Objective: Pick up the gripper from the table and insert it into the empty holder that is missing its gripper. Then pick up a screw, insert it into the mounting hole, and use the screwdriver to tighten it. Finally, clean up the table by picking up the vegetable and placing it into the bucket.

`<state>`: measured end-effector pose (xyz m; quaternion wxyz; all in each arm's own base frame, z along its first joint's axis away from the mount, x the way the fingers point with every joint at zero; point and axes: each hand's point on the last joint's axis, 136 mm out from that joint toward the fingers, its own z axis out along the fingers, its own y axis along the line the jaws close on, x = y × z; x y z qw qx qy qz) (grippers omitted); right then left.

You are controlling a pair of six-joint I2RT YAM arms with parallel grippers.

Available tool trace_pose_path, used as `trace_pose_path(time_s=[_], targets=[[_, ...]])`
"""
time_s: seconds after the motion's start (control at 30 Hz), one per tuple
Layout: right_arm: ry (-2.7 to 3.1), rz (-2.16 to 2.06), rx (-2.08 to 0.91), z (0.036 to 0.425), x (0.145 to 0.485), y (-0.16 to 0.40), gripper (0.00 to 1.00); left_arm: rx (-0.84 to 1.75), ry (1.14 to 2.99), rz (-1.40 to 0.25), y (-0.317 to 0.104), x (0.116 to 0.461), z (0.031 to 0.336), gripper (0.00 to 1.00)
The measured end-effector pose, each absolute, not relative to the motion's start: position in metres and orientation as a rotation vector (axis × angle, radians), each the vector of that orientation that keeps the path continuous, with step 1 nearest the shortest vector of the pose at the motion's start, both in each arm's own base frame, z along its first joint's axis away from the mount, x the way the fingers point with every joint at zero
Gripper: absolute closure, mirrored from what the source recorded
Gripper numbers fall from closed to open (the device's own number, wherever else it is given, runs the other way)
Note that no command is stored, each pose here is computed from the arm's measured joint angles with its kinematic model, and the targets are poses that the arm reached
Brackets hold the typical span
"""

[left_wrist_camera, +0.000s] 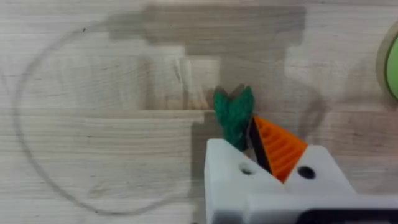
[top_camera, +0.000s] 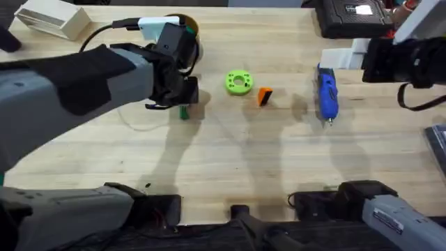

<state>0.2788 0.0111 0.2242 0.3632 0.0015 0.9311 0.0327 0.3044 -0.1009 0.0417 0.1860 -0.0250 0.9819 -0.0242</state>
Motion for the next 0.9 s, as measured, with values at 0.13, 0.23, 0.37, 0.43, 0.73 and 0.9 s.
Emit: trace_pose_path(time_s=[0.13, 0.23, 0.37, 0.43, 0.73, 0.9], targets=[[2.396, 0.084, 0.004, 0.224, 0.279, 0.011, 0.011, -0.071, 2.755, -0.074, -0.102, 0.307, 0.043, 0.991], [2.397, 0.084, 0.004, 0.224, 0.279, 0.011, 0.012, -0.071, 2.745, -0.079, -0.103, 0.309, 0.044, 0.991], [2.396, 0.084, 0.004, 0.224, 0.279, 0.011, 0.011, -0.073, 2.718, -0.092, -0.103, 0.312, 0.051, 0.991], [2.396, 0.084, 0.004, 0.224, 0.279, 0.011, 0.012, -0.075, 2.680, -0.109, -0.104, 0.314, 0.064, 0.991], [2.396, 0.084, 0.004, 0.224, 0.279, 0.011, 0.011, -0.022, 2.444, -0.188, -0.101, 0.311, 0.145, 0.991], [2.396, 0.084, 0.004, 0.224, 0.279, 0.011, 0.011, -0.020, 2.373, -0.170, -0.090, 0.297, 0.173, 0.991]])
